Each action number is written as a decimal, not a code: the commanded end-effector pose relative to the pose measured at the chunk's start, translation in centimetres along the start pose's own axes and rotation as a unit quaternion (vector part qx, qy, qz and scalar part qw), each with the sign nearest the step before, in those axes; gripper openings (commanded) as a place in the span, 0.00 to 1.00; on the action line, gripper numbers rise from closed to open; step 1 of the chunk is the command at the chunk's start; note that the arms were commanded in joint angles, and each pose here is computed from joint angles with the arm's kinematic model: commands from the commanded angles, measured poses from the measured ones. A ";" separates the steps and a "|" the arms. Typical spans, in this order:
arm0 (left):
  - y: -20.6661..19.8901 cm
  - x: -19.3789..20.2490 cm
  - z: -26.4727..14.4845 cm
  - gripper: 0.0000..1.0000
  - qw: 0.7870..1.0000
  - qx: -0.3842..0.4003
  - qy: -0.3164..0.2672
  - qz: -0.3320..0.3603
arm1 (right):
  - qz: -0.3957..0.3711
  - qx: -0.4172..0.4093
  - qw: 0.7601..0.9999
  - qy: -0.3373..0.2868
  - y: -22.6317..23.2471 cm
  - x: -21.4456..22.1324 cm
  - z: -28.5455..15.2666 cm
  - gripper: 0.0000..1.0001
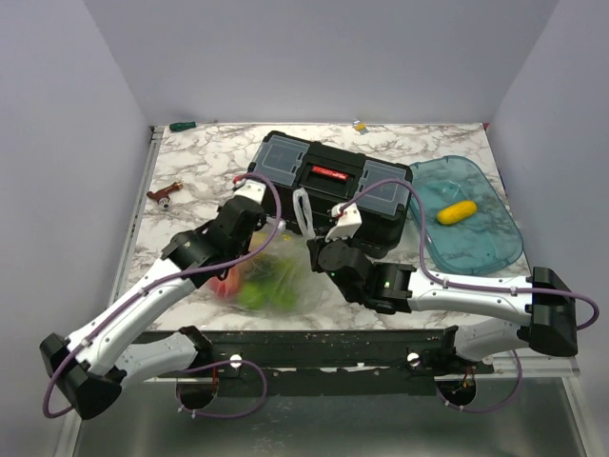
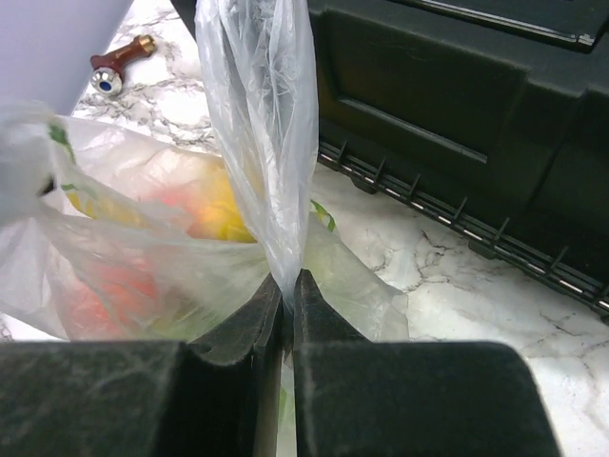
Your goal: Take the fake fruits out of the plastic bag
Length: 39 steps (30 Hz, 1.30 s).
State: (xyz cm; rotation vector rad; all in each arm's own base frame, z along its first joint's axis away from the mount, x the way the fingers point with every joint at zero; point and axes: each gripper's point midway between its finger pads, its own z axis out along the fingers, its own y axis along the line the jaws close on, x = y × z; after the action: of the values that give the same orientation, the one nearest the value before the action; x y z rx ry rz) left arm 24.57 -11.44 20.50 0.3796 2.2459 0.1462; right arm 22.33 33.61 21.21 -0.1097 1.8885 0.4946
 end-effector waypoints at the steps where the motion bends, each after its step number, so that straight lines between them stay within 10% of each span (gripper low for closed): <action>1: 3.4 -0.3 -2.3 0.00 0.993 -0.031 -0.068 -0.088 | 0.037 -0.013 0.999 0.001 0.3 0.2 -0.3 0.09; 12: 7.4 -4.0 -8.5 0.00 0.946 0.017 -0.198 -0.257 | 0.153 -0.139 0.978 -0.010 1.1 -4.0 2.2 0.01; 22: 7.8 -9.7 -10.4 0.00 0.920 0.073 -0.253 -0.289 | 0.081 -0.214 0.969 -0.098 3.7 -12.1 0.7 0.04; 35: 6.2 -5.0 -6.0 0.00 0.930 0.079 -0.257 -0.251 | -0.007 -0.316 0.947 0.055 5.3 -3.9 -1.6 0.13; 39: 5.9 -4.0 -5.1 0.00 0.933 0.076 -0.254 -0.244 | -0.005 -0.289 0.954 0.085 4.4 -2.7 -1.3 0.30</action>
State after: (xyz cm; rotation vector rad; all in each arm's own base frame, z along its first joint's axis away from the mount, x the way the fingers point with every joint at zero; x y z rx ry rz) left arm 23.92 -6.75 26.53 -0.1096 1.8667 -0.3385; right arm 22.23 37.05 26.69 -0.5005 1.7767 1.0362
